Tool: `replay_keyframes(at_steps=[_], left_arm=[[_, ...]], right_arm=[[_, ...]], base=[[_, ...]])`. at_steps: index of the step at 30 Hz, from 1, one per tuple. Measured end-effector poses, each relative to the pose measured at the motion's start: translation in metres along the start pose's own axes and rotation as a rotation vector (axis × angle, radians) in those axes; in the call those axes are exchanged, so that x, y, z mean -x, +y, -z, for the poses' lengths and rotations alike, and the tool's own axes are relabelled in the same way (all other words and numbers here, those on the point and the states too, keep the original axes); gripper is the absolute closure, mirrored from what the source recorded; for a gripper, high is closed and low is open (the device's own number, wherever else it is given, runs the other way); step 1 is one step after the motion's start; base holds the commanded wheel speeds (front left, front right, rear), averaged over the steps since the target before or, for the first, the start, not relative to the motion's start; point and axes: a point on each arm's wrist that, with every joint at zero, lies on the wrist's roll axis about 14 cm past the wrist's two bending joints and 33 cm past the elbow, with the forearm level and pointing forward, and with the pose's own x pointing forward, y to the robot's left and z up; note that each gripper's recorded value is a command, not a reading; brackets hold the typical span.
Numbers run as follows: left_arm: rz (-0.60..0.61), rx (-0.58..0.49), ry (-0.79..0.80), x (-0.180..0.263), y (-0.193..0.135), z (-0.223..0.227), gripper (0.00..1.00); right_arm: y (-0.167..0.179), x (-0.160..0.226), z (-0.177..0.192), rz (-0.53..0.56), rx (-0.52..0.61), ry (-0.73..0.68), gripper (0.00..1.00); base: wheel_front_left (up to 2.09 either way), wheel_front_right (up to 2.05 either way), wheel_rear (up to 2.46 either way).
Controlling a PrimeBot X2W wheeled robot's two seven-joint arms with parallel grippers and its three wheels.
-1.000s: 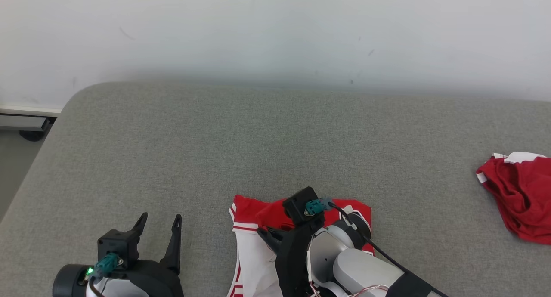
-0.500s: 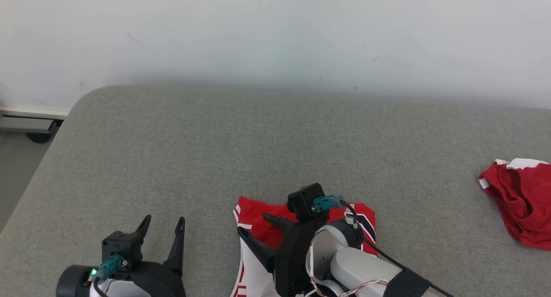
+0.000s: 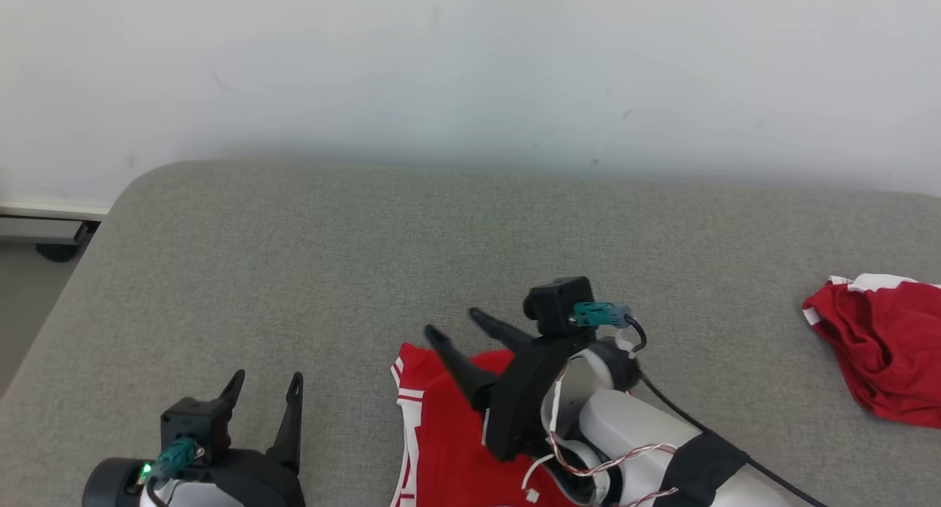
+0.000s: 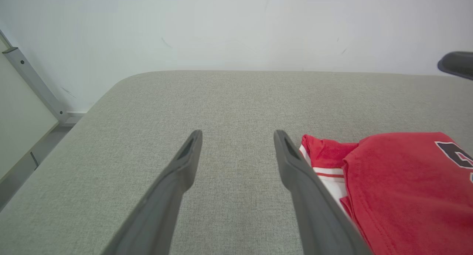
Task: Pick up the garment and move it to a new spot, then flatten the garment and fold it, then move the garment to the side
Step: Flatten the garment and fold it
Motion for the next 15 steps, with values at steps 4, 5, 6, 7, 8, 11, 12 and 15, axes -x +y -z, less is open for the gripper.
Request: replay_keyframes(at_steps=[4, 5, 6, 7, 8, 11, 12, 15], left_arm=[[0.004, 0.0, 0.004, 0.002, -0.001, 0.003, 0.0], [0.006, 0.001, 0.008, 0.003, -0.002, 0.004, 0.0], [0.005, 0.002, 0.009, 0.004, -0.001, 0.005, 0.0], [0.002, 0.001, 0.012, 0.005, 0.0, 0.006, 0.0], [0.001, -0.001, 0.013, 0.005, 0.001, 0.007, 0.0], [0.01, -0.004, 0.002, 0.003, -0.002, 0.003, 0.0], [0.015, -0.003, 0.0, 0.003, -0.004, 0.002, 0.0], [0.023, -0.002, 0.0, 0.002, -0.007, 0.002, 0.0]], right_arm=[[-0.046, 0.009, 0.007, 0.139, 0.089, 0.018, 0.0], [-0.057, 0.014, 0.01, 0.169, 0.096, 0.024, 0.0], [-0.068, 0.02, 0.013, 0.199, 0.104, 0.034, 0.0], [-0.079, 0.026, 0.018, 0.231, 0.108, 0.044, 0.0], [-0.089, 0.033, 0.021, 0.262, 0.104, 0.049, 0.0], [-0.118, 0.053, 0.03, 0.351, 0.083, 0.061, 0.0], [-0.125, 0.058, 0.032, 0.373, 0.075, 0.063, 0.0], [-0.137, 0.07, 0.039, 0.418, 0.055, 0.069, 0.0]], base=[[0.0, 0.0, 0.0], [0.0, 0.0, 0.0], [0.0, 0.0, 0.0], [0.0, 0.0, 0.0], [0.0, 0.0, 0.0], [0.0, 0.0, 0.0], [0.0, 0.0, 0.0], [0.0, 0.0, 0.0]])
